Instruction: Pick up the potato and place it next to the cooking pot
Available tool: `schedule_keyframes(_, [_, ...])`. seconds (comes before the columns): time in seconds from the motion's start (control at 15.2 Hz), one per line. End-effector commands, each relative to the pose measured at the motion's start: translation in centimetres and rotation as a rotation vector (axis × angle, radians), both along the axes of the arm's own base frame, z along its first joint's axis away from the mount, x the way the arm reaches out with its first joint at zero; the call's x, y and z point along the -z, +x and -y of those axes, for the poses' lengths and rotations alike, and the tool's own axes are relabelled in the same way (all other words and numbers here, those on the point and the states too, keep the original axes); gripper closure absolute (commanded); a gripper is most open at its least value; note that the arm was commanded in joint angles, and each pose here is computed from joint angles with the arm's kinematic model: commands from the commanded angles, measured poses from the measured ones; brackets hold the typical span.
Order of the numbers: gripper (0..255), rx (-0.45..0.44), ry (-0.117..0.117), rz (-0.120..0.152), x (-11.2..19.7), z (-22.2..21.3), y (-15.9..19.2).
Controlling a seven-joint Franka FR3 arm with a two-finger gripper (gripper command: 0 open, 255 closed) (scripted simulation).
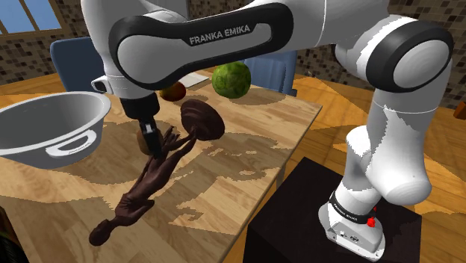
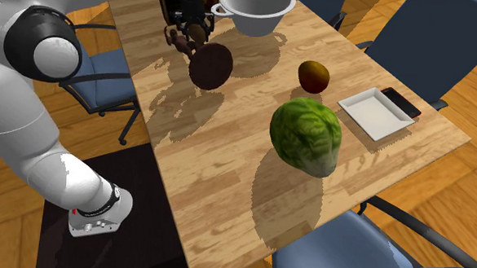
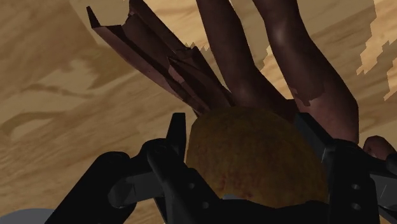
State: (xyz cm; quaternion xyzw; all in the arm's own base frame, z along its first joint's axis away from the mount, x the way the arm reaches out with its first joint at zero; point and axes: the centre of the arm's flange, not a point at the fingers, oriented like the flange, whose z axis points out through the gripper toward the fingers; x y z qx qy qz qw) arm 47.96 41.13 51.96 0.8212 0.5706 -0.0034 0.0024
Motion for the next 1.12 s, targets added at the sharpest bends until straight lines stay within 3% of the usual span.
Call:
schedule_keyframes(0.0, [255,0.001,-0.064,-0.074,5.8,-0.4,0.7])
schedule_keyframes(0.33, [255,0.001,-0.064,-0.074,5.8,-0.4,0.7])
schedule_keyframes(0.4, [0,0.0,-0.064,-0.075,5.5,-0.5,1.4])
schedule_keyframes(0.73, [0,0.001,-0.064,-0.074,5.8,-0.4,0.7])
schedule_keyframes(0.99, [0,0.001,-0.064,-0.074,0.8,-0.7,1.0])
schedule_keyframes(1.06, [0,0.001,-0.064,-0.074,0.8,-0.7,1.0])
